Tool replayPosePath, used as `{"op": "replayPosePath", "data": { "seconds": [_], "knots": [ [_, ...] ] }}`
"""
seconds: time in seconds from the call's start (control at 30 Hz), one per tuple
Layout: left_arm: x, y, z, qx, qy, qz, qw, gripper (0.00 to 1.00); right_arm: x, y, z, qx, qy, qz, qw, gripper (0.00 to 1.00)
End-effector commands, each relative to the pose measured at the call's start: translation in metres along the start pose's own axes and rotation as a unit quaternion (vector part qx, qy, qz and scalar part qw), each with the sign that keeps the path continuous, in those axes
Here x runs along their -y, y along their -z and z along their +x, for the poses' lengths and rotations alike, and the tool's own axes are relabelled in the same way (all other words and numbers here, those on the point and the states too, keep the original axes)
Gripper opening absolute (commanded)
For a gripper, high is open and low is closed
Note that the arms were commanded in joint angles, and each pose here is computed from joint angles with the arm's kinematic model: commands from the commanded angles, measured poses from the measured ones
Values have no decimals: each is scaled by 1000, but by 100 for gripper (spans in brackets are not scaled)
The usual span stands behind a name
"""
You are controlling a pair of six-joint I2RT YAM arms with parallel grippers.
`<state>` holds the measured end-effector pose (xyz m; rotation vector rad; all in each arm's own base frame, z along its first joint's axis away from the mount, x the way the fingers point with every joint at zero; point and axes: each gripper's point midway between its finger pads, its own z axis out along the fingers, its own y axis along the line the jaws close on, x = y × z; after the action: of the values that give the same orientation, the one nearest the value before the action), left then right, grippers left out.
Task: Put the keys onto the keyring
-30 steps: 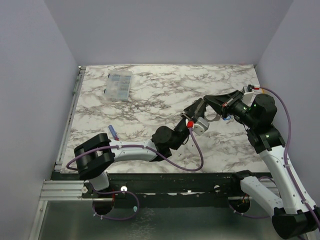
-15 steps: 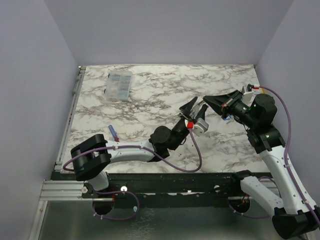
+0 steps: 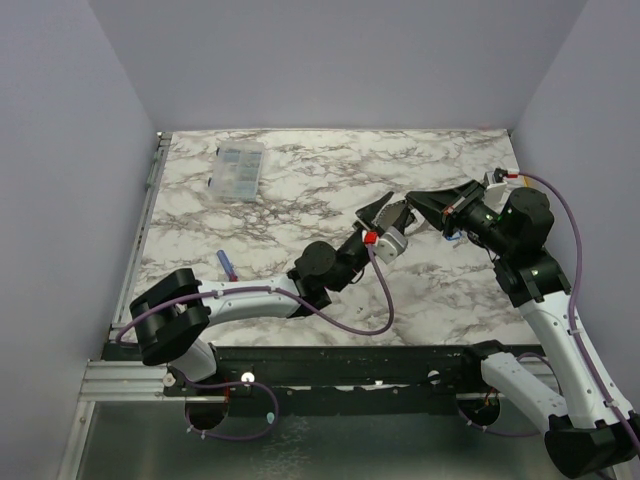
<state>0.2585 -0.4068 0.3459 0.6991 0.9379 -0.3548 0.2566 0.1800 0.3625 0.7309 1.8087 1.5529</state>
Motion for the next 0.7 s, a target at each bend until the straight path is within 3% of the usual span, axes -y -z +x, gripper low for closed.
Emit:
{"op": "replayPosePath", "data": {
  "seconds": [0.0,0.4,0.67],
  "knots": [
    [6,-3,-12,18,19,29,999,52,-27,9,6,-9,25,-39,999,1],
    [8,-11,-16,27,23,33,999,41,-25,8,6,-9,24,-38,999,1],
    [13,-15,-16,30,30,40,998,40,-24,8,6,-10,24,-39,999,1]
  ]
}}
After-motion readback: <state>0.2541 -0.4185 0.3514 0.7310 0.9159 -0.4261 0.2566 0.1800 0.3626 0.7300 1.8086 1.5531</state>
